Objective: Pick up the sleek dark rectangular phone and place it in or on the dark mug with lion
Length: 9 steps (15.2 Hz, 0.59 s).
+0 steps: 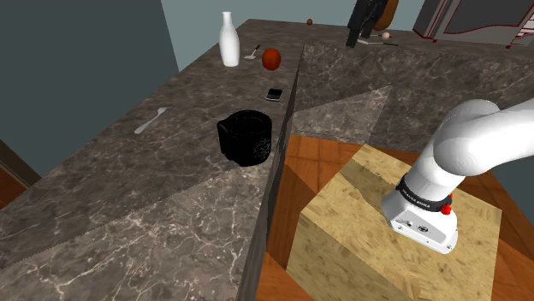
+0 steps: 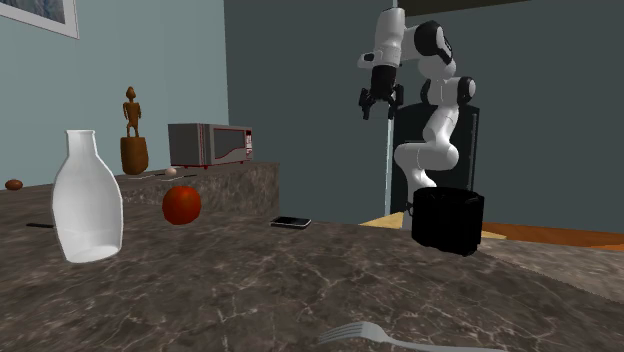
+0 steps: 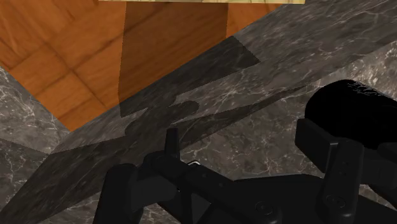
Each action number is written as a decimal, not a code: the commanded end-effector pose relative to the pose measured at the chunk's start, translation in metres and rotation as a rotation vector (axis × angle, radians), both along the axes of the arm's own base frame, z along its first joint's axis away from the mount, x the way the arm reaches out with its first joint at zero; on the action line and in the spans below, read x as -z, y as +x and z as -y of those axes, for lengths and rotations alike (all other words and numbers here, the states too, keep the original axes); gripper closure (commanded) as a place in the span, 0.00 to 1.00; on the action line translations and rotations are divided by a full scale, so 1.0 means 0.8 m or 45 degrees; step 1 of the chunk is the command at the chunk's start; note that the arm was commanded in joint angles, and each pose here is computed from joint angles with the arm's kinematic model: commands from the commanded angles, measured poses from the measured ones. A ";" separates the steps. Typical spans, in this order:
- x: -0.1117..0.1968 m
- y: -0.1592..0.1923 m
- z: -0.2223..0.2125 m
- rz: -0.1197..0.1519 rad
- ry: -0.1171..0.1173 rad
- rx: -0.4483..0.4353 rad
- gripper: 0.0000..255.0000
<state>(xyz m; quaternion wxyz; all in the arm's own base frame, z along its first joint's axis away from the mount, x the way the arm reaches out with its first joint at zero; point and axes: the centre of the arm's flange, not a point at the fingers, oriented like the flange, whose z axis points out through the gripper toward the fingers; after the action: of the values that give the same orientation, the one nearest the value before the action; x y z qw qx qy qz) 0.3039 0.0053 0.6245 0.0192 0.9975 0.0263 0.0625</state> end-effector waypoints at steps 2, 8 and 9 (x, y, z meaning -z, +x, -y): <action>0.011 0.011 -0.005 0.004 0.000 0.037 0.00; 0.075 0.084 -0.026 0.028 -0.001 0.260 0.00; 0.085 0.096 -0.028 0.032 -0.001 0.297 0.00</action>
<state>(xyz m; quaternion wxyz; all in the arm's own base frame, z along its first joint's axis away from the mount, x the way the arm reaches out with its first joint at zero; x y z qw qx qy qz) 0.3701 0.0289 0.5672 0.0267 0.9944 -0.0738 0.0702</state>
